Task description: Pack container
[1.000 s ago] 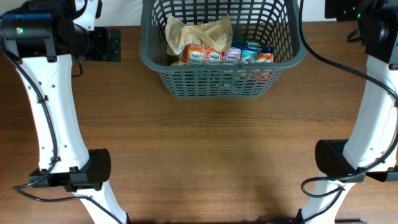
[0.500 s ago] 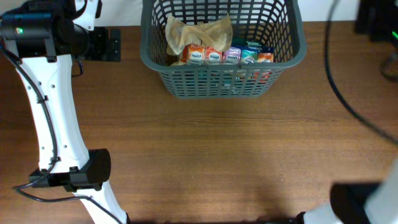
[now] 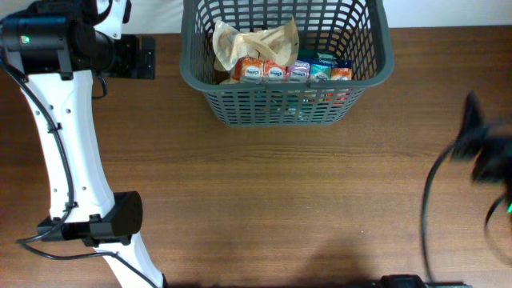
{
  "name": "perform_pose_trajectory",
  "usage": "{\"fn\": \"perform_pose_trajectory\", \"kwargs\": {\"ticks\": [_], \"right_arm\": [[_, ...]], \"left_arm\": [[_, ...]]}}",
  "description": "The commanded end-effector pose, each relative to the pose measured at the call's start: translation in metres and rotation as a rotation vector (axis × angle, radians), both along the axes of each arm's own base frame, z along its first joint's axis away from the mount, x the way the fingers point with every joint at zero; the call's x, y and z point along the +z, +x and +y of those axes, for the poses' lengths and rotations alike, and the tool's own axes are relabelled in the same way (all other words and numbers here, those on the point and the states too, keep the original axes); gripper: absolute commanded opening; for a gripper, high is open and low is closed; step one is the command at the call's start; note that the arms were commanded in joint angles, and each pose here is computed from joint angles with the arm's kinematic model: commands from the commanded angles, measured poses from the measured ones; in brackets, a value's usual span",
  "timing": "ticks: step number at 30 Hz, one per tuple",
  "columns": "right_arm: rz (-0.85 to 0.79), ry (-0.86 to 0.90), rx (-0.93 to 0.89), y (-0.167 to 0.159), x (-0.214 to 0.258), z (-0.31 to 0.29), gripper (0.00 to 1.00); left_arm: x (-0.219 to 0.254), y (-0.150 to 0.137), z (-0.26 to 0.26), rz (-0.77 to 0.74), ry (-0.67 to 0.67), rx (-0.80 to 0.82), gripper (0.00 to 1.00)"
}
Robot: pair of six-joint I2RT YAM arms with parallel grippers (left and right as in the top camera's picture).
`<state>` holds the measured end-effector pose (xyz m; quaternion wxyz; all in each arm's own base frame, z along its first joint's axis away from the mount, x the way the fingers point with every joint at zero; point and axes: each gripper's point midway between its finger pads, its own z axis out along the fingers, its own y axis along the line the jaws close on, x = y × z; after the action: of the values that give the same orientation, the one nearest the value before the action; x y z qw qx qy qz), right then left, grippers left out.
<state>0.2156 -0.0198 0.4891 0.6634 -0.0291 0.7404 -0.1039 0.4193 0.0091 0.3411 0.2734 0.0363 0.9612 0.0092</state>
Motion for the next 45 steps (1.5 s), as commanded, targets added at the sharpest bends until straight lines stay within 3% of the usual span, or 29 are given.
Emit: {"fn": "perform_pose_trajectory", "kwargs": {"ticks": [1,10,17,32,36,45], "right_arm": [[0.038,0.016,0.08,-0.007,-0.061,0.014,0.99],[0.097,0.039,0.194,0.011,-0.234,0.033,0.99],[0.139,0.045,0.204,0.013,-0.3,0.035,0.99],[0.133,0.05,0.134,0.01,-0.33,0.02,0.99],[0.188,0.058,0.133,0.012,-0.357,0.019,0.99],[0.183,0.056,0.132,0.013,-0.356,0.019,0.99]], "left_arm": [[0.009,-0.006,0.002,-0.021,0.002,0.013,0.99],[0.009,-0.006,0.002,-0.02,0.002,0.013,0.99],[0.009,-0.006,0.002,-0.021,0.002,0.013,0.99],[0.009,-0.006,0.002,-0.021,0.002,0.013,0.99],[0.009,-0.006,0.002,-0.021,0.002,0.013,0.99],[0.009,-0.006,0.002,-0.021,0.002,0.013,0.99]]}}
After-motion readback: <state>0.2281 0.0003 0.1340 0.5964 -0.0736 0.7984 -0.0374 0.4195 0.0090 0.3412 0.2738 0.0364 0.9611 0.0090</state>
